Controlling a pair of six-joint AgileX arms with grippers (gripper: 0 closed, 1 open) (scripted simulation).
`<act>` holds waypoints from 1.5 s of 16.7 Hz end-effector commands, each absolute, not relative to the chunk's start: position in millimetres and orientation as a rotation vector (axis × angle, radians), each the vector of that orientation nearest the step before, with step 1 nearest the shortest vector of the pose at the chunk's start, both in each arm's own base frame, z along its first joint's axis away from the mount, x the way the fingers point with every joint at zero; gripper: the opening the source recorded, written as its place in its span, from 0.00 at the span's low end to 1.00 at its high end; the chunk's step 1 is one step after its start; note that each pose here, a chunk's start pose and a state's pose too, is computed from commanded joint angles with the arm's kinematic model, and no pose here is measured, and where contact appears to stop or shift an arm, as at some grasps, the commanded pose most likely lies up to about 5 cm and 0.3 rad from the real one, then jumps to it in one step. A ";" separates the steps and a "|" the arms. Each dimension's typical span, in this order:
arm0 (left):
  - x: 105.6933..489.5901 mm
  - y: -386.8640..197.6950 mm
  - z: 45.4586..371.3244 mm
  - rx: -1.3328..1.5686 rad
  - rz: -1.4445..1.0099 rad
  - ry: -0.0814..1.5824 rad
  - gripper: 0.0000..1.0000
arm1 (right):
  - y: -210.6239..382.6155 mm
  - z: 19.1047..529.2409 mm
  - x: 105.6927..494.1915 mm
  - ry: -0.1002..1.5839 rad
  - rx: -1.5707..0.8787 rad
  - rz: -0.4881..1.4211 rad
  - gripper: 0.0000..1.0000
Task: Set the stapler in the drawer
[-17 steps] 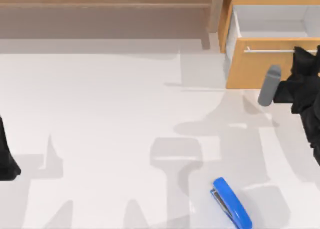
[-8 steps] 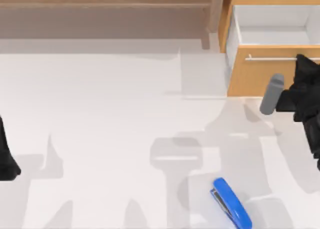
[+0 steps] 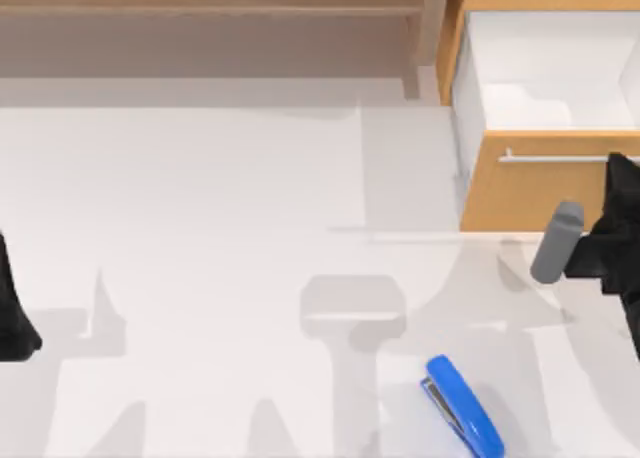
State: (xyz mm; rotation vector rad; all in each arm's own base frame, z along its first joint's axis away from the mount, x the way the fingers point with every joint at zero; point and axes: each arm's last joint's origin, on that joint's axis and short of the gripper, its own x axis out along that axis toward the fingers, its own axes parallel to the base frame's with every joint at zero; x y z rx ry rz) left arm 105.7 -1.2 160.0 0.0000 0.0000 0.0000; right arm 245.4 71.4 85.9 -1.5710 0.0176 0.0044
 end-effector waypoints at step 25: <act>105.7 -1.2 160.0 0.000 0.000 0.000 1.00 | 71.6 86.7 242.6 0.014 -1.570 0.001 1.00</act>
